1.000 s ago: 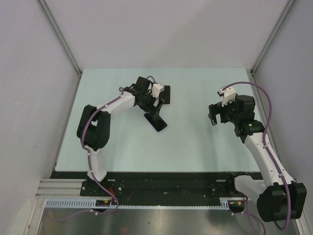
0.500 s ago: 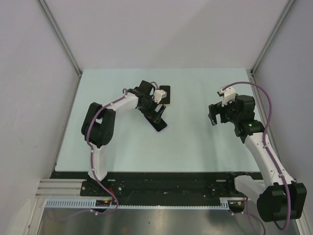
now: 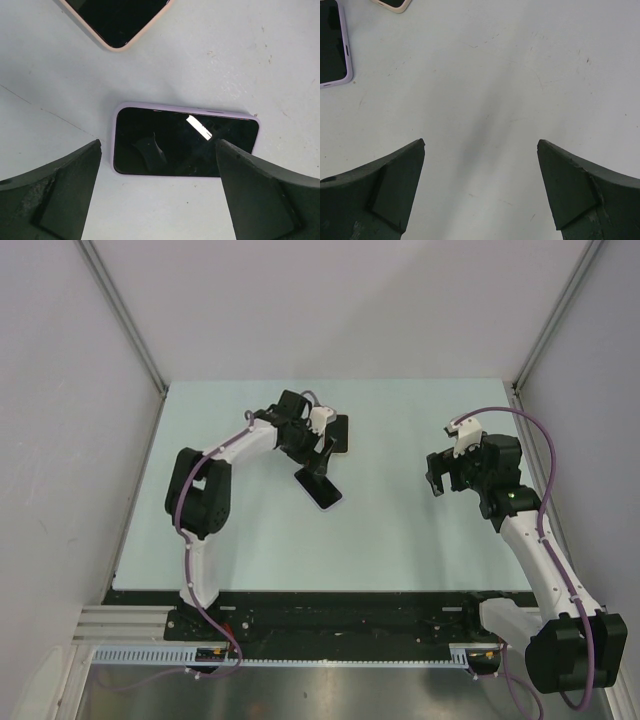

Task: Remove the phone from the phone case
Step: Adjust the phone at the center of the board.

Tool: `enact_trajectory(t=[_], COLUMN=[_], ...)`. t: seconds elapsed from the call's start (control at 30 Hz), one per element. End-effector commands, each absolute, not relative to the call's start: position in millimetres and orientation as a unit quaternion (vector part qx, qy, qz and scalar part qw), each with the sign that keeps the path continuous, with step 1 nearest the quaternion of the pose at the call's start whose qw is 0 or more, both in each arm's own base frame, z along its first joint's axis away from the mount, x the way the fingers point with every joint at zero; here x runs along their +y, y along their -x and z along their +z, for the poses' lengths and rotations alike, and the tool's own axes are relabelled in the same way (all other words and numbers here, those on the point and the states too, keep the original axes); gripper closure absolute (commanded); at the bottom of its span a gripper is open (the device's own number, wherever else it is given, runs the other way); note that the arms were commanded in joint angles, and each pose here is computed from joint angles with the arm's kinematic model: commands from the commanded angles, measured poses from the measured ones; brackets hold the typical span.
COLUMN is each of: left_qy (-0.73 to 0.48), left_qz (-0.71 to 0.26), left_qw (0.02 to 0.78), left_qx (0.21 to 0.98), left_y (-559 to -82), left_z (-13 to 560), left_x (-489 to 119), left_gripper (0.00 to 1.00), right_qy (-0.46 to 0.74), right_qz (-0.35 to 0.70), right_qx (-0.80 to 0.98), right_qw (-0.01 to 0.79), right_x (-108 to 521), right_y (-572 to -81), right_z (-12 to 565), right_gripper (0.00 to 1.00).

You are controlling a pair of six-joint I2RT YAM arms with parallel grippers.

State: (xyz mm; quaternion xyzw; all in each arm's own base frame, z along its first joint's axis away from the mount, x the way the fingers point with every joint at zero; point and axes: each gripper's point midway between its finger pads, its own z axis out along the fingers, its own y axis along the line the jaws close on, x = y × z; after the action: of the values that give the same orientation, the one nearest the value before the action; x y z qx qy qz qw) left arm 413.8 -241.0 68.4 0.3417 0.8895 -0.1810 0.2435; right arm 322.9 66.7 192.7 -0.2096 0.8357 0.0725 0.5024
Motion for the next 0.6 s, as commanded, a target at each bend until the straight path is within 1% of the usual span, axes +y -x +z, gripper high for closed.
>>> enact_trajectory(t=[0.0, 0.33, 0.43, 0.57], left_qy=[-0.348, -0.349, -0.352, -0.353], left_qz=[-0.178, -0.154, -0.158, -0.172], left_qw=[0.232, 0.216, 0.208, 0.187], left_qx=[0.891, 0.899, 0.899, 0.900], left_y=[-418, -415, -408, -386], left_z=[54, 37, 34, 29], left_x=[-240, -231, -229, -225], left_gripper=[0.00, 0.00, 0.00, 0.00], right_qy=[0.215, 0.215, 0.215, 0.217], right_qz=[0.062, 0.062, 0.062, 0.062], right_qx=[0.825, 0.826, 0.826, 0.825], right_qw=[0.519, 0.518, 0.518, 0.518], right_x=[65, 65, 65, 65], right_y=[-324, -324, -324, -325], right_z=[202, 202, 202, 201], right_gripper=[0.00, 0.00, 0.00, 0.00])
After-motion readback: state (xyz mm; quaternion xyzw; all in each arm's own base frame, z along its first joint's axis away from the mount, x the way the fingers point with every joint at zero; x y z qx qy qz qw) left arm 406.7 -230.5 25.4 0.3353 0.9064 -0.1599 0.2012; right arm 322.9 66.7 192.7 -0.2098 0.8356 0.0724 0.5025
